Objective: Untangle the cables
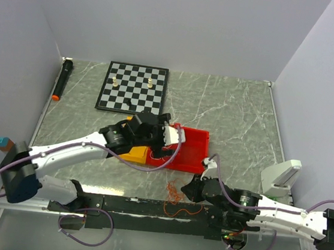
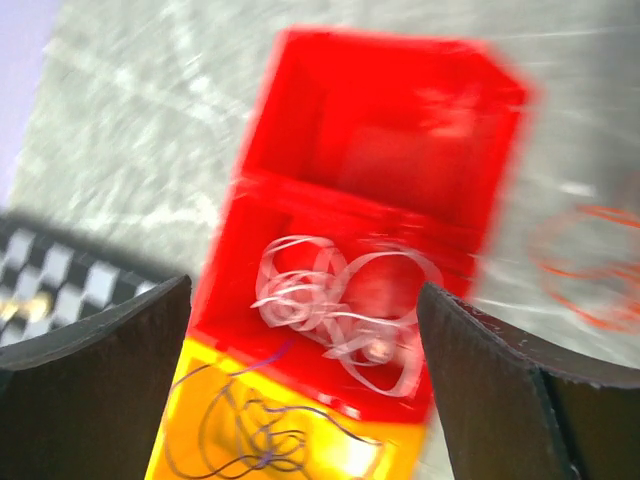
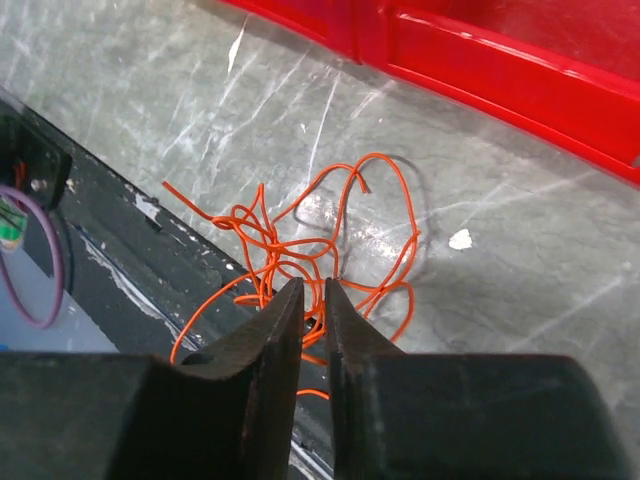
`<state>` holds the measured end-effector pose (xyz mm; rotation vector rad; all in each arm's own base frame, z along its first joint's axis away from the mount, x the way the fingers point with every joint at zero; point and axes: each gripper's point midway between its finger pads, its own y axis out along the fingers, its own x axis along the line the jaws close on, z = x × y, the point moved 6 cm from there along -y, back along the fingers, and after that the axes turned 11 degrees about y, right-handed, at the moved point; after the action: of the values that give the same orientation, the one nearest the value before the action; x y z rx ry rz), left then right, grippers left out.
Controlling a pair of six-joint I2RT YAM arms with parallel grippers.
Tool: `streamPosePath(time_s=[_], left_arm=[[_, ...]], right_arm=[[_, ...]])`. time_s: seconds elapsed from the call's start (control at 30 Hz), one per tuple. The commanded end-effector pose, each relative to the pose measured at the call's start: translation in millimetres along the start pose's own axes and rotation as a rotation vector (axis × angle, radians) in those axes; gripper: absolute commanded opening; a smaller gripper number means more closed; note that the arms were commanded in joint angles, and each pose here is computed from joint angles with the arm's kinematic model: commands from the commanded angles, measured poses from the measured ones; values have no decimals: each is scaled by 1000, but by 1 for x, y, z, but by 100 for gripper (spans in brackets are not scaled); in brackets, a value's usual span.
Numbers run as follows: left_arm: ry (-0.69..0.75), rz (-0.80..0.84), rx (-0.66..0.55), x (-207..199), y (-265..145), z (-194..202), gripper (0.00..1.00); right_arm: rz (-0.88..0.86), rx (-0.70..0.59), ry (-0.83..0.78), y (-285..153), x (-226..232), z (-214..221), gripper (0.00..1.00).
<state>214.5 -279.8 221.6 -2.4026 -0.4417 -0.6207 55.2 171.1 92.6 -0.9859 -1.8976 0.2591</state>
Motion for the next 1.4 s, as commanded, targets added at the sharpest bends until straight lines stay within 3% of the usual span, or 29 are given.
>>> streamPosePath(time_s=[0.0, 0.1, 0.23, 0.47, 0.83, 0.97, 1.23, 1.37], left_arm=[[13, 320, -120, -48, -34, -30, 96], [117, 488, -125, -91, -42, -23, 91], [269, 566, -110, -120, -36, -11, 89], [532, 534, -114, -123, -9, -1, 86], [693, 528, -161, -143, 21, 0, 76], [701, 548, -160, -149, 22, 3, 62], [709, 547, -167, -157, 20, 2, 12], [703, 548, -156, -156, 15, 0, 1]], right_arm=[[-8, -58, 71, -11, 7, -12, 26], [23, -70, 106, -15, 2, -14, 37], [98, -54, 154, -21, -7, -12, 53], [162, -28, 219, -29, -13, -9, 56], [112, -19, 214, -26, -2, -10, 54], [106, 0, 177, -23, 4, -10, 50], [83, 40, 116, -15, 13, -8, 39], [84, 25, 104, -11, 16, -13, 34]])
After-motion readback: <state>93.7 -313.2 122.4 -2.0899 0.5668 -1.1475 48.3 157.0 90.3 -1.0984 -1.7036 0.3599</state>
